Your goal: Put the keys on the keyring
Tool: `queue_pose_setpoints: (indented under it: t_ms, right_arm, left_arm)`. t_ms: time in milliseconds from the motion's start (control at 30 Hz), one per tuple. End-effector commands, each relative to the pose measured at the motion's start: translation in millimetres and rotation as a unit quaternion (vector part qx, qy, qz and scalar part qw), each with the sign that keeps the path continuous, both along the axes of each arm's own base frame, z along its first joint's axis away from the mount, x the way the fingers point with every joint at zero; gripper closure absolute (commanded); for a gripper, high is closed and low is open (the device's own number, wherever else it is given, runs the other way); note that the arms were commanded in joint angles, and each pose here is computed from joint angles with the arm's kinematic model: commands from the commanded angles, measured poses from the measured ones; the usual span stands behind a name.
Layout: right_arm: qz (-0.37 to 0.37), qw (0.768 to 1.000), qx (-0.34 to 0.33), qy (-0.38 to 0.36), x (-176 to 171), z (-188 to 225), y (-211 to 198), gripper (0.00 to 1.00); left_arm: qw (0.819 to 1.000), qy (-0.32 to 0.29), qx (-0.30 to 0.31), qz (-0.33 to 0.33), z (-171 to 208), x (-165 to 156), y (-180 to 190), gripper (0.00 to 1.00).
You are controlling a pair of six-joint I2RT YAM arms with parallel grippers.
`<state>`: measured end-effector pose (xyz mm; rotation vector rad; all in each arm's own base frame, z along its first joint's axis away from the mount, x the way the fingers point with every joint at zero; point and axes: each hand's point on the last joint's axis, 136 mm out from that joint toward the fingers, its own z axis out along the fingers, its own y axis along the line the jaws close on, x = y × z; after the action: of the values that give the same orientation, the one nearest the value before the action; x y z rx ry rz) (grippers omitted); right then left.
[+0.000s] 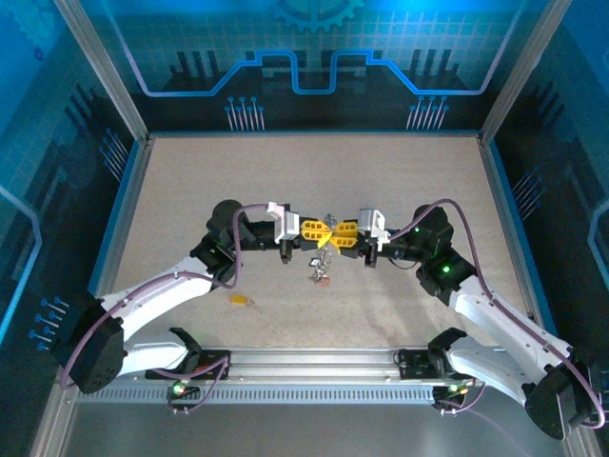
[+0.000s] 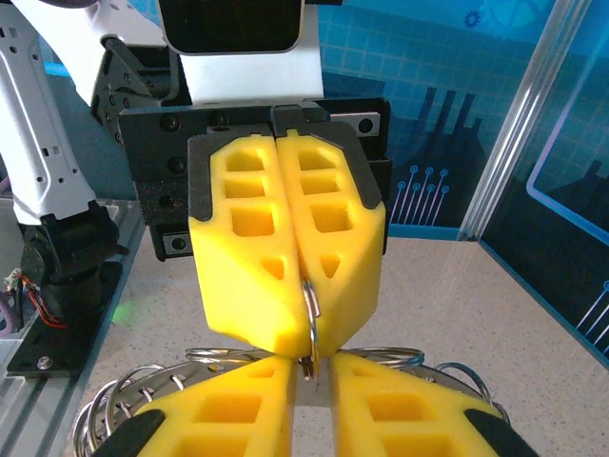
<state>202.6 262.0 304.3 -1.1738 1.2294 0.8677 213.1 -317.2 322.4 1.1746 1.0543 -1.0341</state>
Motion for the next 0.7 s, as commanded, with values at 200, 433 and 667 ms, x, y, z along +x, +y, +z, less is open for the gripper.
queue_pose_setpoints:
  t_ms: [200, 433, 667]
  right_arm:
    - [0.018, 0.999, 0.027, -0.030, -6, 27, 3, 0.90]
    - [0.018, 0.999, 0.026, -0.031, -7, 27, 2, 0.88]
    - [0.024, 0.999, 0.024, -0.030, -8, 26, 4, 1.00]
  left_arm:
    - [1.000, -0.013, -0.005, -0.024, 2, -10, -5, 1.00]
    - [1.000, -0.011, -0.002, -0.021, -2, -10, -4, 1.00]
    - [1.000, -0.008, -0.002, -0.021, -3, -9, -4, 1.00]
